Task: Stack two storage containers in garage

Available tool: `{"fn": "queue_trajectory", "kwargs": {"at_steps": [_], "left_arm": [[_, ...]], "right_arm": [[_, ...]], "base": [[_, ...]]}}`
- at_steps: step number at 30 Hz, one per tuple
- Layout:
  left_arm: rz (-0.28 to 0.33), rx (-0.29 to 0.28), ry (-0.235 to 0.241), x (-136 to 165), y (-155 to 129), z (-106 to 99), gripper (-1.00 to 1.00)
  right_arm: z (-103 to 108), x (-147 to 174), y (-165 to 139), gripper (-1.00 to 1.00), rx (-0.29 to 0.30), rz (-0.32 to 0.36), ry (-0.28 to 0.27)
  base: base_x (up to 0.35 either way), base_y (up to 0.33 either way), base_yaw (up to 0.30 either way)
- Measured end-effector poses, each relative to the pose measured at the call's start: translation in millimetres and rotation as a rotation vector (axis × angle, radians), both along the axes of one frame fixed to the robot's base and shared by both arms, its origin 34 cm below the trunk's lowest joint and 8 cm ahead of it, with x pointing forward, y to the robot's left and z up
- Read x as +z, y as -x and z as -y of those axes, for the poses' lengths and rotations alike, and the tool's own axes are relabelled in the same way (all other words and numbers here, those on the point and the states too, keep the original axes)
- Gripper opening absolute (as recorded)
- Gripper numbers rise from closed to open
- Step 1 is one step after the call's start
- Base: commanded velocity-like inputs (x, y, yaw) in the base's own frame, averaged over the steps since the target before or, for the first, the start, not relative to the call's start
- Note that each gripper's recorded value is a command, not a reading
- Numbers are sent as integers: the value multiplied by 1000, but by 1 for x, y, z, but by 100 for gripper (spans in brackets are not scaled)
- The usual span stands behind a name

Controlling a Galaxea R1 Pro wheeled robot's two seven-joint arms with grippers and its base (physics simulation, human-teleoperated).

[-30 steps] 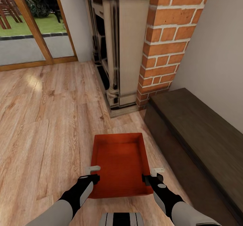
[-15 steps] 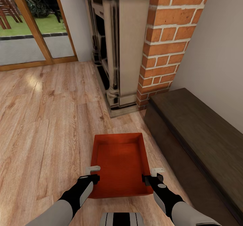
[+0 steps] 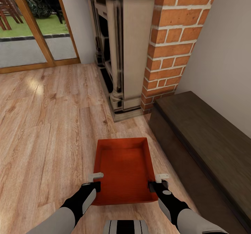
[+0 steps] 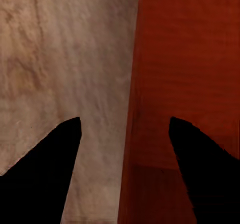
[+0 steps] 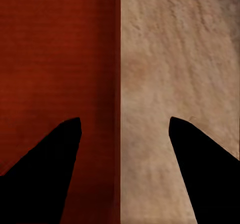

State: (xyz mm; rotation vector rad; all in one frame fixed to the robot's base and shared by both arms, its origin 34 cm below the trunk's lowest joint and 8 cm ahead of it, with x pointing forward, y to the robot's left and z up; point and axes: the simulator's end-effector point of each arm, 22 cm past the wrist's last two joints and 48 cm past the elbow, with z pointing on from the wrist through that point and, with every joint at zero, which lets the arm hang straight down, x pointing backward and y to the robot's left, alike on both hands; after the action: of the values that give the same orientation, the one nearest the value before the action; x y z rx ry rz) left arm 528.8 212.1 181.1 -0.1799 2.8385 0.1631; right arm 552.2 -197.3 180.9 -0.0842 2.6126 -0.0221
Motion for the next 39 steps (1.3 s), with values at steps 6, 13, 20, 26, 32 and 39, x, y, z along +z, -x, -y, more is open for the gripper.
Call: {"fn": "queue_trajectory", "kwargs": {"at_steps": [6, 13, 20, 26, 32, 39], "left_arm": [[19, 10, 30, 2, -6, 8, -100], [21, 2, 43, 1, -6, 11, -100], [14, -1, 46, 9, -5, 12, -100], [9, -3, 51, 22, -7, 13, -100], [9, -3, 51, 35, -10, 12, -100], [8, -2, 52, 50, -13, 12, -100]], "right_arm": [[-3, 0, 0, -100, 13, 1, -3], [-1, 0, 0, -100, 3, 0, -4], [0, 9, -2, -100, 0, 0, -4], [0, 22, -5, -100, -1, -1, -3], [0, 35, -8, -100, -1, -2, -2], [0, 51, -12, -100, -1, -2, -2]], "base": [[0, 0, 0], [0, 0, 0], [0, 0, 0], [0, 0, 0], [0, 0, 0], [0, 0, 0]]}}
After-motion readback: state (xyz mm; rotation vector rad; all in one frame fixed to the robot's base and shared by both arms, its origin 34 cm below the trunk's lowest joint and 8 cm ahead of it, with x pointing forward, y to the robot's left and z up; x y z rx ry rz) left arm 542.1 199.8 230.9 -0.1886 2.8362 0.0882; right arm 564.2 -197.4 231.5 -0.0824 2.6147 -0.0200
